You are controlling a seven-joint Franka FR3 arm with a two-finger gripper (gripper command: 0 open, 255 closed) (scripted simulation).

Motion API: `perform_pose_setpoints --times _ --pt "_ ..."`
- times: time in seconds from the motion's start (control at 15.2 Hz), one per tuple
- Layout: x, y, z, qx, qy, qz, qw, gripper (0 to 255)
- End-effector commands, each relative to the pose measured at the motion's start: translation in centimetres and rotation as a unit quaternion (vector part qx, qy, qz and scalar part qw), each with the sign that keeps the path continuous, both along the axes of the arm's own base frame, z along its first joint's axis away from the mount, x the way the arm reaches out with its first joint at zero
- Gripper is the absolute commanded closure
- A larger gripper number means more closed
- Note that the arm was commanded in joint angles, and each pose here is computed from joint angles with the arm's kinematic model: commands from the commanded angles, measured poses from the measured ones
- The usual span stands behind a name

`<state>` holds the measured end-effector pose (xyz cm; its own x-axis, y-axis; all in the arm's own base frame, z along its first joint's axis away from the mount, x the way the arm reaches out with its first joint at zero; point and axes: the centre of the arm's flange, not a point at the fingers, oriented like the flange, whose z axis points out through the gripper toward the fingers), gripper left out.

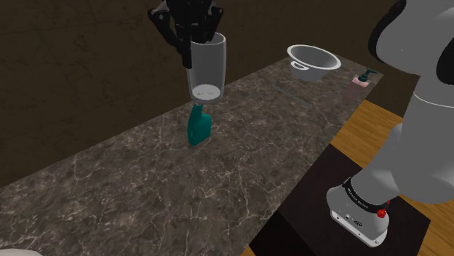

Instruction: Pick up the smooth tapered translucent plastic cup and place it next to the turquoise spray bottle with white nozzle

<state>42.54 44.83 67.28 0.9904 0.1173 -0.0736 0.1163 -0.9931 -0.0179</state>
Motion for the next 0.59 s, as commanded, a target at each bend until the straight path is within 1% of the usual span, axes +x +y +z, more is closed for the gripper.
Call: perform_pose_setpoints --times 0.0,0.53 --pt "0.1 0.1 -1.0 0.0 0.0 0.0 1.0 255" --pt "0.1 0.1 -5.2 0.0 0.0 0.0 1.0 255"
